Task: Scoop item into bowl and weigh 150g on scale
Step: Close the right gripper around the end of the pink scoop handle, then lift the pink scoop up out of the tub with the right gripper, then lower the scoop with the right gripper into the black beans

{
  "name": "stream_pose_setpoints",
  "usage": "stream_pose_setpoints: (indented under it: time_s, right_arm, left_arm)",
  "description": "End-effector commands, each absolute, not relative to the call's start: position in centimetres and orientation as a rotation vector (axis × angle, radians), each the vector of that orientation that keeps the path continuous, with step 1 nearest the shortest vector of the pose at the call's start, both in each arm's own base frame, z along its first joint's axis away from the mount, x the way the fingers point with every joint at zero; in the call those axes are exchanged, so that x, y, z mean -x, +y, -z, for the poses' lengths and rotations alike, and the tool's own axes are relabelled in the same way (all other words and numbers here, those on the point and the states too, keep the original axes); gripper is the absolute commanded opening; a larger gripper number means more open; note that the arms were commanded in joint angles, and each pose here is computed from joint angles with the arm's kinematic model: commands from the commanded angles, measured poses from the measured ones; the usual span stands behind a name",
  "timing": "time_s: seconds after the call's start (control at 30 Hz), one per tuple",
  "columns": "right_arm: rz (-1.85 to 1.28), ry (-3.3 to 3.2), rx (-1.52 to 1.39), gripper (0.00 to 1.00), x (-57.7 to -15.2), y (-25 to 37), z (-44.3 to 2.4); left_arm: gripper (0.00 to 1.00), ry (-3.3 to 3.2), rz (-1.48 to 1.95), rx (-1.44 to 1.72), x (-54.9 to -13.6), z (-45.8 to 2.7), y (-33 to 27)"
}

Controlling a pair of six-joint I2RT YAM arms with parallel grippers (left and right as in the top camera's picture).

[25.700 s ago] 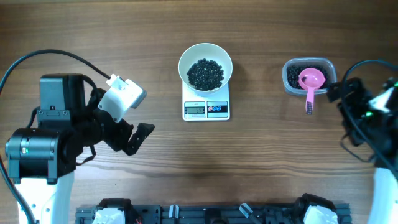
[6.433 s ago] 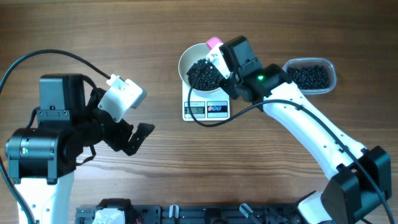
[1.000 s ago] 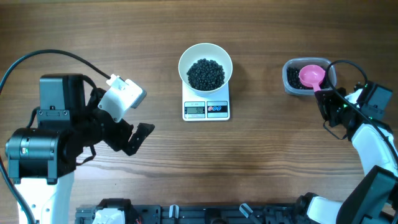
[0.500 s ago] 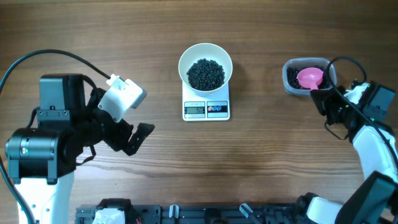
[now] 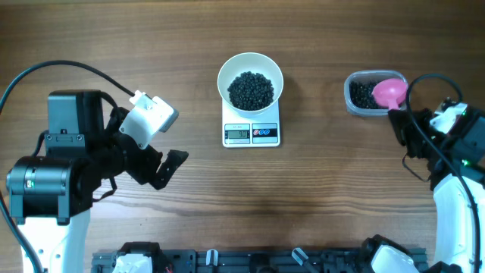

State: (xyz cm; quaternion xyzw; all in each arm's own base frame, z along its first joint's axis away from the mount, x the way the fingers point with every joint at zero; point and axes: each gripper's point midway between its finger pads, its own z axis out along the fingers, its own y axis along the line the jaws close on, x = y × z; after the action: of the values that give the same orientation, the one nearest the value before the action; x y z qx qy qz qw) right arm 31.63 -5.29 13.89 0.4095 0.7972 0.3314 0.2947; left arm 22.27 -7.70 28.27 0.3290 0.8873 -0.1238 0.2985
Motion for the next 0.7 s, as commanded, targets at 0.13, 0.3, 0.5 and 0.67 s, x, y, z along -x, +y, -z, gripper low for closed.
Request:
stream_pose_setpoints:
  time_s: [0.13, 0.3, 0.5, 0.67]
  right_arm:
    - [-0.652, 2.260, -0.936, 0.04, -30.4, -6.6, -18.3]
    - [-0.465, 2.286, -0.804, 0.05, -30.5, -8.3, -23.9]
    - [-0.375, 2.348, -0.663, 0.05, -31.0, -9.0, -27.4]
    - [-0.220, 2.556, -0.576, 0.05, -30.4, -9.8, -26.8]
  left_arm:
    - [1.00, 2.328, 0.329, -0.890, -22.3, -28.8, -7.8]
    - [1.00, 2.328, 0.329, -0.890, -22.3, -28.8, -7.8]
    - [1.00, 2.328, 0.329, -0.890, -22.3, -28.8, -7.8]
    - [1.00, 2.328, 0.329, -0.890, -22.3, -28.8, -7.8]
